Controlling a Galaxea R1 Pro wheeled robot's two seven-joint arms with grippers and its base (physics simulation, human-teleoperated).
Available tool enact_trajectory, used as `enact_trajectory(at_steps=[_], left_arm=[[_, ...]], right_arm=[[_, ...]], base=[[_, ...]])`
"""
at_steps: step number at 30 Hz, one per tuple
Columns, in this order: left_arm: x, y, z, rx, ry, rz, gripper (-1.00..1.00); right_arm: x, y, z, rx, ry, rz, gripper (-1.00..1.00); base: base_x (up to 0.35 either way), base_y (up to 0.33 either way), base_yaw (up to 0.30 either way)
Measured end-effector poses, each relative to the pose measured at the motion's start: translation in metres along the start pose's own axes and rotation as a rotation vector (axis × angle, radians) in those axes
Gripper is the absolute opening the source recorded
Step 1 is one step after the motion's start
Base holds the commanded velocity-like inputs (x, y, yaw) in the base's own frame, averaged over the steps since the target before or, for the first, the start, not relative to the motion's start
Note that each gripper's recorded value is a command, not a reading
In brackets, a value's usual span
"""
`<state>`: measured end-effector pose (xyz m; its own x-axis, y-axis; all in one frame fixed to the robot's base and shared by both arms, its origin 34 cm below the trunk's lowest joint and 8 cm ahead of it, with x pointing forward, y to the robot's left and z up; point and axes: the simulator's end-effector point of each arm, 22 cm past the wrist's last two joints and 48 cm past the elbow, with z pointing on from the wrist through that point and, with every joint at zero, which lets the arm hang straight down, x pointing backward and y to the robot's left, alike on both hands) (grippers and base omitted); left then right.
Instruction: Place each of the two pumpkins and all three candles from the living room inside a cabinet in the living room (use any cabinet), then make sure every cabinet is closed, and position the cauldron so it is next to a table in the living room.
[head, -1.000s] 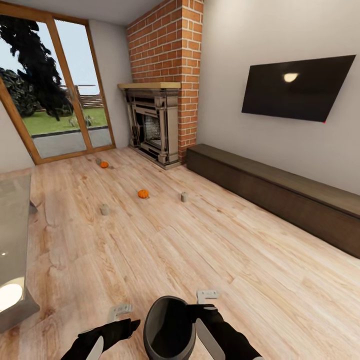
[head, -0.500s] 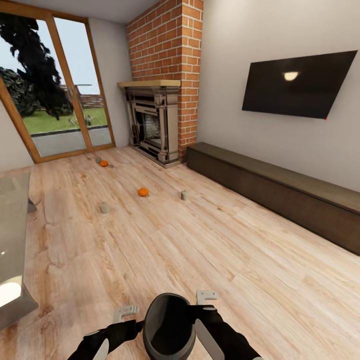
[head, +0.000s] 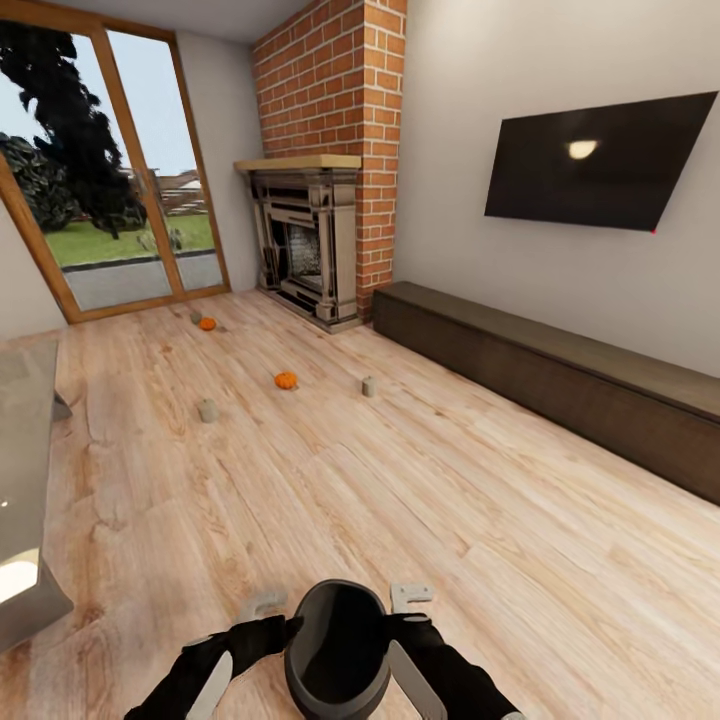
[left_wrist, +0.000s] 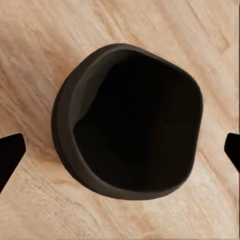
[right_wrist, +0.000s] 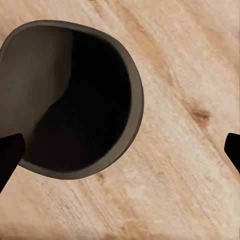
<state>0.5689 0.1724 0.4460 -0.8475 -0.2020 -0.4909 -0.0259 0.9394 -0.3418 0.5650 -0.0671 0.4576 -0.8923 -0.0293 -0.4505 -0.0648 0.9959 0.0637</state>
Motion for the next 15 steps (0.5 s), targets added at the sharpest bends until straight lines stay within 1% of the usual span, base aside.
enact_trajectory(at_steps=[1,2,6,15], left_arm=[[-0.006,-0.005,0.003,0.008,0.001,0.001,1.00],[-0.010,-0.009,0.005,0.013,0.017,0.003,1.00],[-0.007,-0.008,0.011,0.014,0.037,0.002,1.00],[0.006,0.017,0.023,-0.013,0.046,-0.006,1.00]], right_arm=[[0.000,0.000,0.001,0.000,0.000,-0.001,1.00],[0.003,-0.001,0.002,0.008,0.011,-0.007,1.00],[0.010,-0.003,0.009,0.014,0.026,-0.007,1.00],[0.016,-0.004,0.024,0.011,0.016,0.000,1.00]], base=[[0.000,0.000,0.000],[0.000,0.000,0.000],[0.000,0.000,0.000],[0.000,0.000,0.000]])
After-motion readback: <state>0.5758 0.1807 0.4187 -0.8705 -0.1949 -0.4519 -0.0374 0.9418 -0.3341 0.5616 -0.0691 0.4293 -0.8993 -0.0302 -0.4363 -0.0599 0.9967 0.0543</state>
